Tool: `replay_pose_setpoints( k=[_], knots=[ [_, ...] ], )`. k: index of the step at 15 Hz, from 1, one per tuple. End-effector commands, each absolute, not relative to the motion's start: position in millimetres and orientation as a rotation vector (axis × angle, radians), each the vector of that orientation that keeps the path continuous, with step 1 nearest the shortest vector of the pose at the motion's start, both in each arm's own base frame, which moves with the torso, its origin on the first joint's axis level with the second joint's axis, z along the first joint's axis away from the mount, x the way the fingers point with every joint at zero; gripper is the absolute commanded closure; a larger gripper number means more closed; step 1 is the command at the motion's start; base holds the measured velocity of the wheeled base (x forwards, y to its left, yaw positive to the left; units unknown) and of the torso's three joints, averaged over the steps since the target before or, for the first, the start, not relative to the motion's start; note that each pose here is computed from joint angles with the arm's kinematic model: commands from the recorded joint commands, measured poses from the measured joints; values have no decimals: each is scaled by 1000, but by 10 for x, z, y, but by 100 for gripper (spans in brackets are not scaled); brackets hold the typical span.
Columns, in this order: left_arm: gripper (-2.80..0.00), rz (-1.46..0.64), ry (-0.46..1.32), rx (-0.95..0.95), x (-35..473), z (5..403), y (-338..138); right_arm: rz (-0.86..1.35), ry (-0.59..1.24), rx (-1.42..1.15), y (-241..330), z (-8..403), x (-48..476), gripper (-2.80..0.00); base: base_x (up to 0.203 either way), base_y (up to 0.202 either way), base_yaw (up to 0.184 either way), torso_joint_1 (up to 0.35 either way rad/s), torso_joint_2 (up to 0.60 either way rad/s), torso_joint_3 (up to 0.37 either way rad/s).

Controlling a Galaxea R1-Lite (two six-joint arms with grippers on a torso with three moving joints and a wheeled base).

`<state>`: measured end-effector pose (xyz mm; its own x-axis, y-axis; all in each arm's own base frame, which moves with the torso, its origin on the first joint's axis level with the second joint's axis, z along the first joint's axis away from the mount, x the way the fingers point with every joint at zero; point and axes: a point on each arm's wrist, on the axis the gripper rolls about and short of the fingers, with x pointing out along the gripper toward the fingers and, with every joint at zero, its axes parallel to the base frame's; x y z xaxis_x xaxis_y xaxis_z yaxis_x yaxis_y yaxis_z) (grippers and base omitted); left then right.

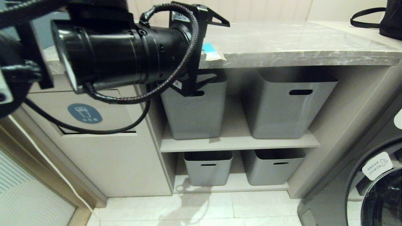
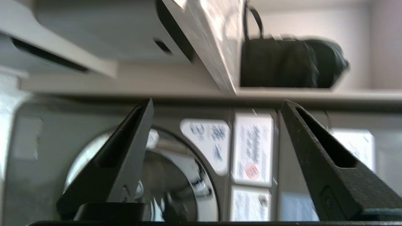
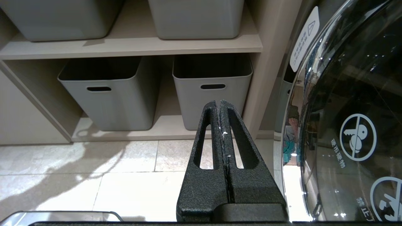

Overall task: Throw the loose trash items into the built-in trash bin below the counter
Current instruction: Pick up the garbage

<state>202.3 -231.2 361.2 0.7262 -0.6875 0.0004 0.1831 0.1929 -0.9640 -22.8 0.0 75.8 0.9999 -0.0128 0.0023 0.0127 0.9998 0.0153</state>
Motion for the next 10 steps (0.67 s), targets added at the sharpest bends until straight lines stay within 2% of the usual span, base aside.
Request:
replay_pose_setpoints(
  k=[1,4,10],
  knots=[
    [-280,-600,511,-1220,2179,3451,-2475,-13,-2,15,0,754,-227,0,0,0,0,0,0,0],
    [-280,-515,419,-1188,2348,3401,-2427,-12,-2,15,0,754,-227,0,0,0,0,0,0,0],
    [-280,-531,353,-1206,2522,3446,-2468,-14,-2,15,0,754,-227,0,0,0,0,0,0,0]
  ],
)
